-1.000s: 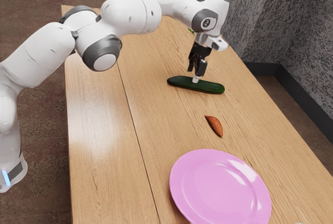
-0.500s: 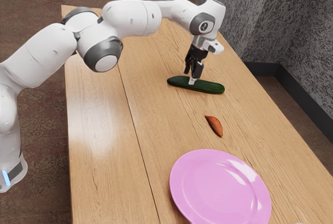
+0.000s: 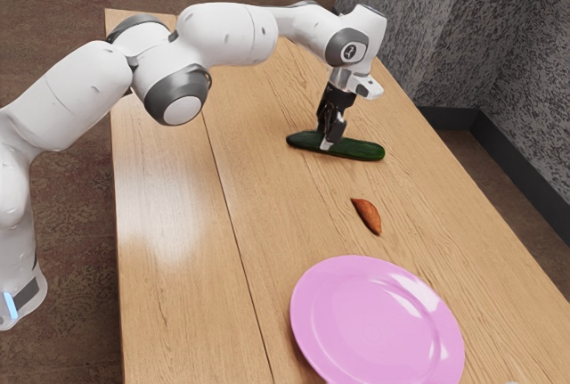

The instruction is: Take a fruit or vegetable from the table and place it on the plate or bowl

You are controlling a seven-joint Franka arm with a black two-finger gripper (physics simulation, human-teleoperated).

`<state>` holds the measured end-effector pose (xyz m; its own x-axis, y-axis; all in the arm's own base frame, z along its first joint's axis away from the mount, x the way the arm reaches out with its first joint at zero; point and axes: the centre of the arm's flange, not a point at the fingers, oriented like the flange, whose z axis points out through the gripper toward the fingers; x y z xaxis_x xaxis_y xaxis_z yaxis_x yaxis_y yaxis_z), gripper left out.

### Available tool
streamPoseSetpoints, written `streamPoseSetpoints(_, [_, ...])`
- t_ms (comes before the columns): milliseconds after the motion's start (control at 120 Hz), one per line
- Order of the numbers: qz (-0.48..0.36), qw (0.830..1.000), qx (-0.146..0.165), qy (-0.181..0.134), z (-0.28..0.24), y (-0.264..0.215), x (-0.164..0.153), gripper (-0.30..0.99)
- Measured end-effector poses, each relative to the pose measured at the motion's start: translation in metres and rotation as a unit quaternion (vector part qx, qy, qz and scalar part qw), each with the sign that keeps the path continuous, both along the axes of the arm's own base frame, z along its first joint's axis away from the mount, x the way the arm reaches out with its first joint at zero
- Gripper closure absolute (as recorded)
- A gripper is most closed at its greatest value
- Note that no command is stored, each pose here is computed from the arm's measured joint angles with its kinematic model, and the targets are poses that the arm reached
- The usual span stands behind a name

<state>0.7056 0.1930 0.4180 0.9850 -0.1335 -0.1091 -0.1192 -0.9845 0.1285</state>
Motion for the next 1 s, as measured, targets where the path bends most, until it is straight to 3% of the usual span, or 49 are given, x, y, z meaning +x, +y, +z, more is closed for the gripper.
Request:
streamPoseSetpoints(108, [-0.001, 1.000, 0.001, 0.001, -0.001, -0.001, 0.000, 0.43])
streamPoseSetpoints(317, [-0.004, 1.000, 0.000, 0.007, -0.011, -0.002, 0.001, 0.51])
streamPoseSetpoints(408, [-0.005, 1.000, 0.001, 0.002, -0.004, -0.002, 0.001, 0.46])
streamPoseSetpoints(642, [-0.014, 1.000, 0.003, -0.021, 0.027, -0.012, 0.001, 0.47])
streamPoseSetpoints(825, [-0.061, 0.997, -0.001, -0.052, 0.077, -0.077, 0.003, 0.47])
streamPoseSetpoints(1000, [-0.115, 0.992, -0.007, -0.057, 0.101, -0.157, -0.002, 0.47])
